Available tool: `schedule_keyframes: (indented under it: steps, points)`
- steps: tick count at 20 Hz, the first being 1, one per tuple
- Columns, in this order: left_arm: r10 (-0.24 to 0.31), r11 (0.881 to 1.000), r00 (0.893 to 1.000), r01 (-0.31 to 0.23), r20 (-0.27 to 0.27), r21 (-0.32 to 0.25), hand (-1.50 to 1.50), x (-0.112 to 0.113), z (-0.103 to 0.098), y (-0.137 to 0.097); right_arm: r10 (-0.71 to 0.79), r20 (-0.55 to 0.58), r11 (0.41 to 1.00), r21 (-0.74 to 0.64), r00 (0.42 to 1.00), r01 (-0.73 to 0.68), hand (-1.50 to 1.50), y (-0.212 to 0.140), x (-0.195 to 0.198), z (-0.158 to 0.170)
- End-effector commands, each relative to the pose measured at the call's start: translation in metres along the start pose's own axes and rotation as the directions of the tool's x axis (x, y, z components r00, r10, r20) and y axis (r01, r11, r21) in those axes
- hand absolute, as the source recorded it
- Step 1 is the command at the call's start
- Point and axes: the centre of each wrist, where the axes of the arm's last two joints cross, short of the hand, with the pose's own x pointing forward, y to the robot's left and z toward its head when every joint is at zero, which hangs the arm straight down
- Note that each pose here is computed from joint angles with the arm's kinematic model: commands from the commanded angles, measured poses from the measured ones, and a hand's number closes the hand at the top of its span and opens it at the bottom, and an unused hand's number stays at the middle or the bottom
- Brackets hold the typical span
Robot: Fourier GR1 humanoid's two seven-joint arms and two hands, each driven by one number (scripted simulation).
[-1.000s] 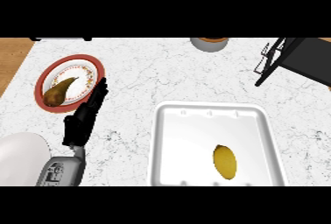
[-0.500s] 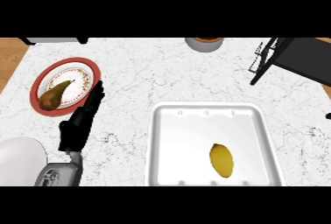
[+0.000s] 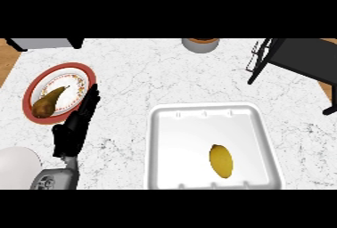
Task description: Pick the tomato from the tray and place it in the tiered shelf
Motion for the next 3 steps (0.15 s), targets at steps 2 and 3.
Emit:
schedule_keyframes:
  steps: [2,3]
  points:
    - [-0.005,1.0,1.0,0.005,-0.012,0.0,0.0,-0.011,0.014,0.006,0.056,-0.005,0.998,0.039,0.998,-0.055,-1.5,-0.07,-0.026,0.004]
    - [-0.004,1.0,1.0,0.004,-0.002,0.007,0.0,-0.003,0.008,-0.001,0.055,-0.036,0.996,0.074,0.998,-0.052,-1.5,-0.072,-0.041,0.013]
